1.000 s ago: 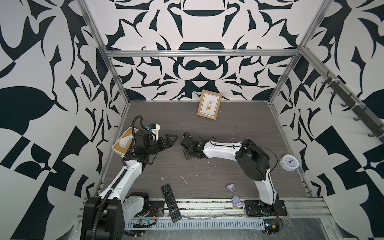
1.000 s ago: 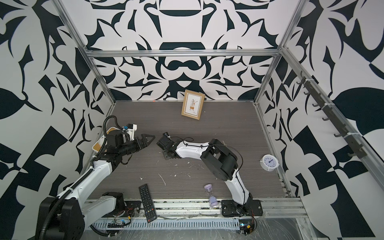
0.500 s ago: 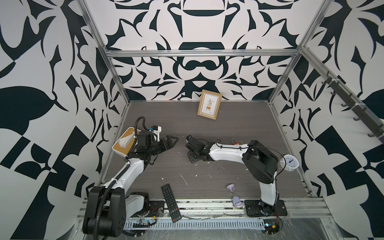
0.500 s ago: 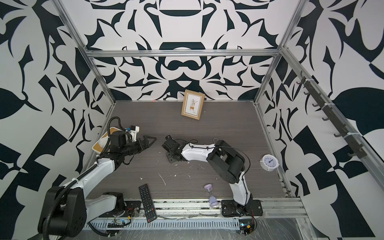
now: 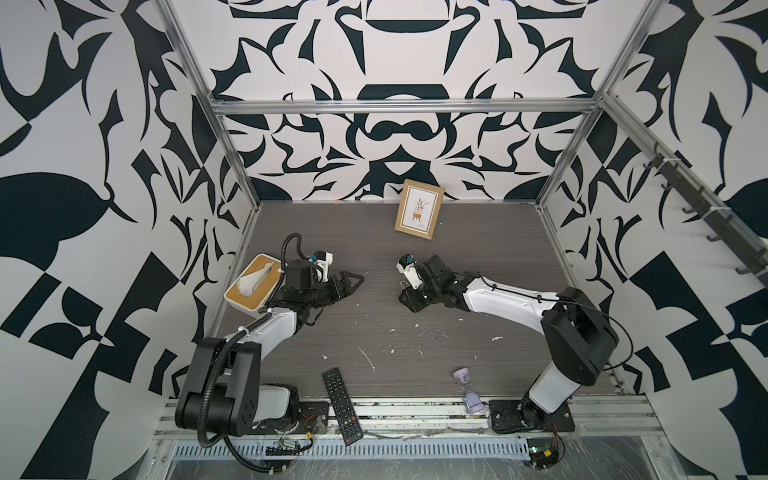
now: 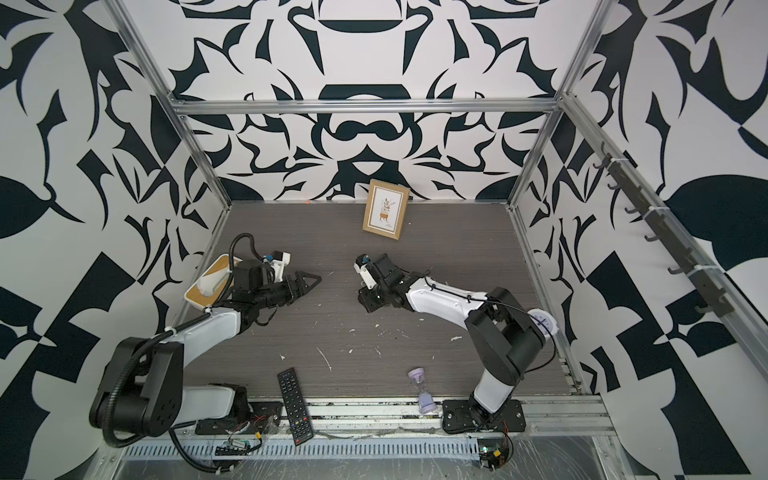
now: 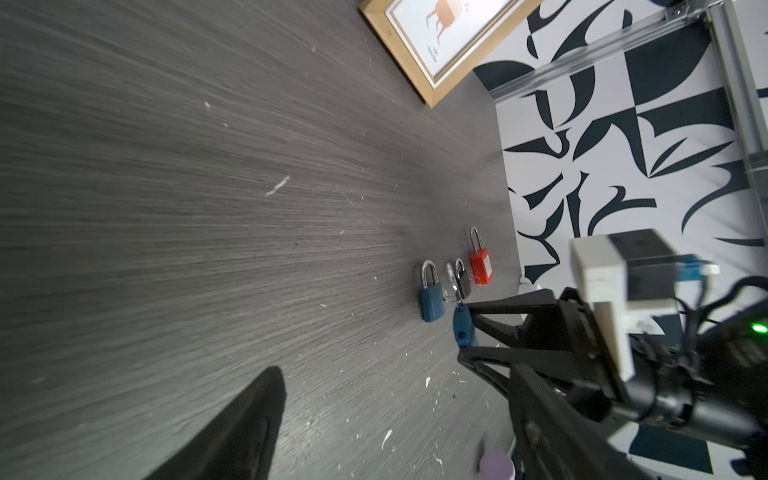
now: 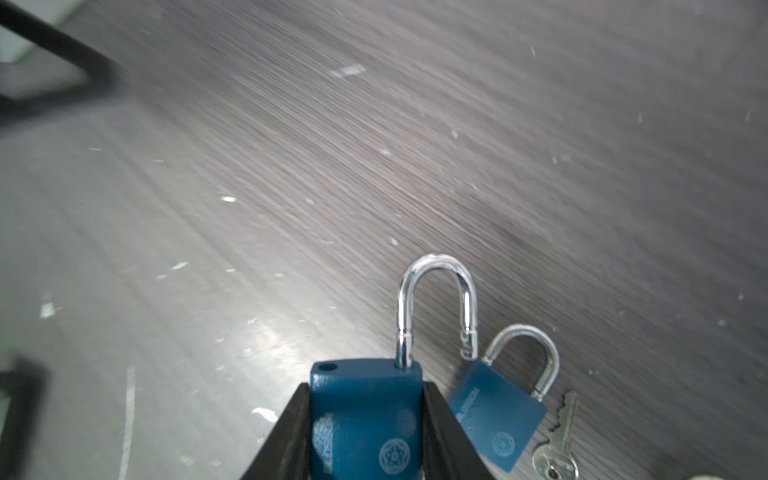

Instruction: Lock with the key

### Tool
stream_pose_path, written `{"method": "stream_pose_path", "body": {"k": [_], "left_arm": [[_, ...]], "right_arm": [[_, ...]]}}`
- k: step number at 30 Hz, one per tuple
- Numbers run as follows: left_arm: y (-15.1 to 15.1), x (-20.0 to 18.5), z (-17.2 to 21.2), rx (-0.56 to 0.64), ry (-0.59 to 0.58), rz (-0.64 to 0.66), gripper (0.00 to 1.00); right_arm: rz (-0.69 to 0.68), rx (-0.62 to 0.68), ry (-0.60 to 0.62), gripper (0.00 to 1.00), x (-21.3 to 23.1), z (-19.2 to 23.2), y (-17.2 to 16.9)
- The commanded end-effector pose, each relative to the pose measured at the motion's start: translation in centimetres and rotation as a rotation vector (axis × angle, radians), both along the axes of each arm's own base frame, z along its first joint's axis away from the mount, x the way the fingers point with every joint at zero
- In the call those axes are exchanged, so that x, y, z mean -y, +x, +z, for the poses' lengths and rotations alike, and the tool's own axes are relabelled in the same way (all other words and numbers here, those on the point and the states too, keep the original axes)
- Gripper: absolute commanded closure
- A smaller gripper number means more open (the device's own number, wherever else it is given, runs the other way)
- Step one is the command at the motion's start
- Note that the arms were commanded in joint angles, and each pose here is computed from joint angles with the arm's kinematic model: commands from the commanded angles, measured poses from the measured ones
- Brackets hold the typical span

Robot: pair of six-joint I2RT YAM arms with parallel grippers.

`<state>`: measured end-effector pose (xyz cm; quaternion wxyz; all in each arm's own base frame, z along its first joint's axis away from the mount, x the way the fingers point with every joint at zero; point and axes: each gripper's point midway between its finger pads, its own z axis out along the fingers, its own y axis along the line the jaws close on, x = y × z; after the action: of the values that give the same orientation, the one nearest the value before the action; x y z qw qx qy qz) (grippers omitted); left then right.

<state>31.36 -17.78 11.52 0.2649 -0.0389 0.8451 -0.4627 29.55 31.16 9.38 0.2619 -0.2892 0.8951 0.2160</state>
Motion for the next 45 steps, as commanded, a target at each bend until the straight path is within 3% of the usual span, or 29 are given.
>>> {"method": "stream_pose_path", "body": {"k": [1, 4, 13, 17, 23, 36, 45], "left_arm": [[0.1, 2.5, 0.5, -0.002, -0.049, -0.058, 0.14], [0.0, 4.4, 0.0, -0.041, -0.079, -0.095, 0.20], [0.7, 8.1, 1.6, -0.030, -0.184, -0.154, 0.21], [0.7, 9.3, 2.0, -0.034, -0.196, -0.183, 0.21], [0.0, 11.0, 1.2, -0.067, -0.193, -0.224, 0.29], [-0.1, 12.2, 1.4, -0.081, -0.207, -0.257, 0.64], [-0.1, 12.4, 1.2, -0.083, -0.202, -0.266, 0.80]], "right_arm": [[0.098, 0.093, 0.062, 1.00, -1.2, 2.9, -0.6], [0.116, 0.137, 0.063, 1.00, -1.3, 3.8, -0.7], [0.179, 0.192, -0.013, 1.00, -2.9, 4.5, -2.0], [0.182, 0.213, -0.031, 1.00, -3.3, 4.7, -2.1], [0.176, 0.260, -0.025, 1.00, -3.5, 6.0, -1.8], [0.138, 0.298, -0.058, 1.00, -2.8, 6.5, -1.0], [0.143, 0.308, -0.050, 1.00, -2.9, 6.9, -1.0]]}}
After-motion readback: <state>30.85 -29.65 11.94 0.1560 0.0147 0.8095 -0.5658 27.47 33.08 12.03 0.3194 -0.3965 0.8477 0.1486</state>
